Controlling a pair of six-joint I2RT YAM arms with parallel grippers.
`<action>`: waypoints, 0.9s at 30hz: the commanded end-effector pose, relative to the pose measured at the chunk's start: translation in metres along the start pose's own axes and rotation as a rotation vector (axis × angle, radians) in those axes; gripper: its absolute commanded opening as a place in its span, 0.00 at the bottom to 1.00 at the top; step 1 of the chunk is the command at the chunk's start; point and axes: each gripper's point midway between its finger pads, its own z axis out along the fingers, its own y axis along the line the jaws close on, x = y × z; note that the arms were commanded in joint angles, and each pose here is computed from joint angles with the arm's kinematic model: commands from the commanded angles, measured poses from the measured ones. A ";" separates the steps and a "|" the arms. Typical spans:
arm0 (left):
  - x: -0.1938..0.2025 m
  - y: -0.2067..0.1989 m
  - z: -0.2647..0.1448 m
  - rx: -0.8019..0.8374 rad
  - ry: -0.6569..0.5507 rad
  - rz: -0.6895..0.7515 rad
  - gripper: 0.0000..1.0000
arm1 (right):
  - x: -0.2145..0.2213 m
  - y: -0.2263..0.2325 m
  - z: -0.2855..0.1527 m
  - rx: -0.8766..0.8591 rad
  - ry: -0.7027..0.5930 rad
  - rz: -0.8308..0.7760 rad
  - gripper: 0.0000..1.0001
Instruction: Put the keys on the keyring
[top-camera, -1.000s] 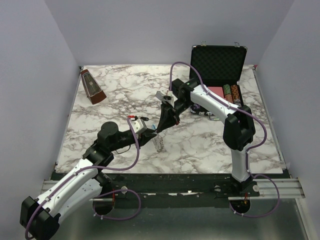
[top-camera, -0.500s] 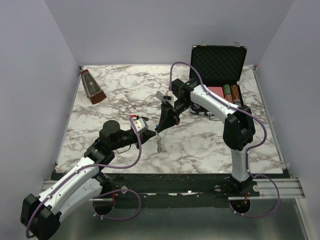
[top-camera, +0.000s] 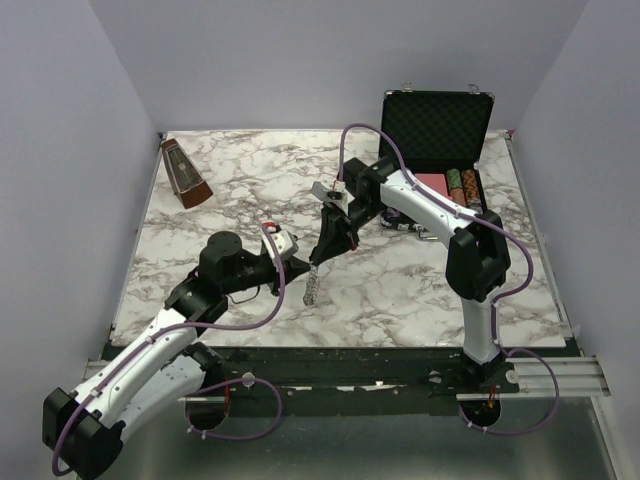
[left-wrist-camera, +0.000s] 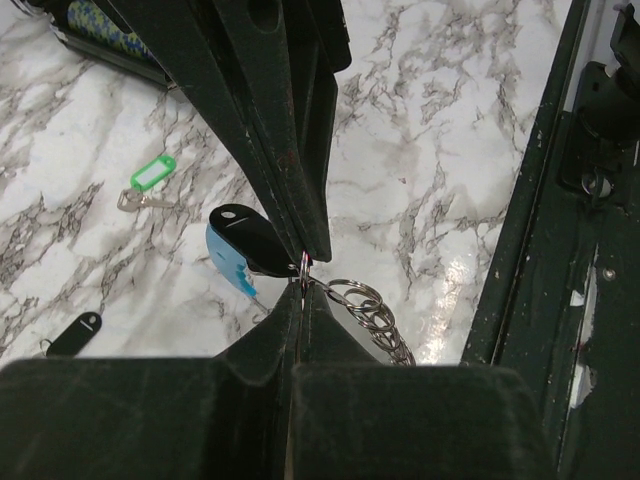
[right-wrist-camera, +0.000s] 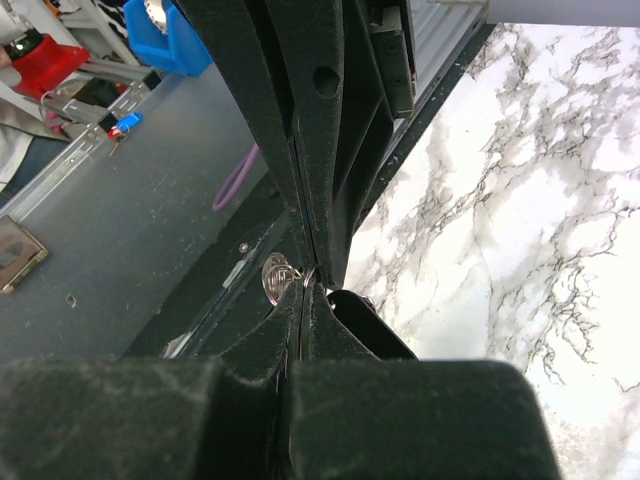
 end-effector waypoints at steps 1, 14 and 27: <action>-0.014 0.000 -0.005 0.012 0.050 -0.049 0.00 | -0.029 0.013 0.006 -0.048 -0.144 0.072 0.04; -0.023 0.009 -0.009 0.004 0.230 -0.153 0.00 | -0.021 0.010 0.006 -0.033 -0.063 0.081 0.12; -0.031 0.014 -0.013 0.010 0.384 -0.187 0.00 | -0.018 0.007 0.010 -0.036 -0.029 0.115 0.22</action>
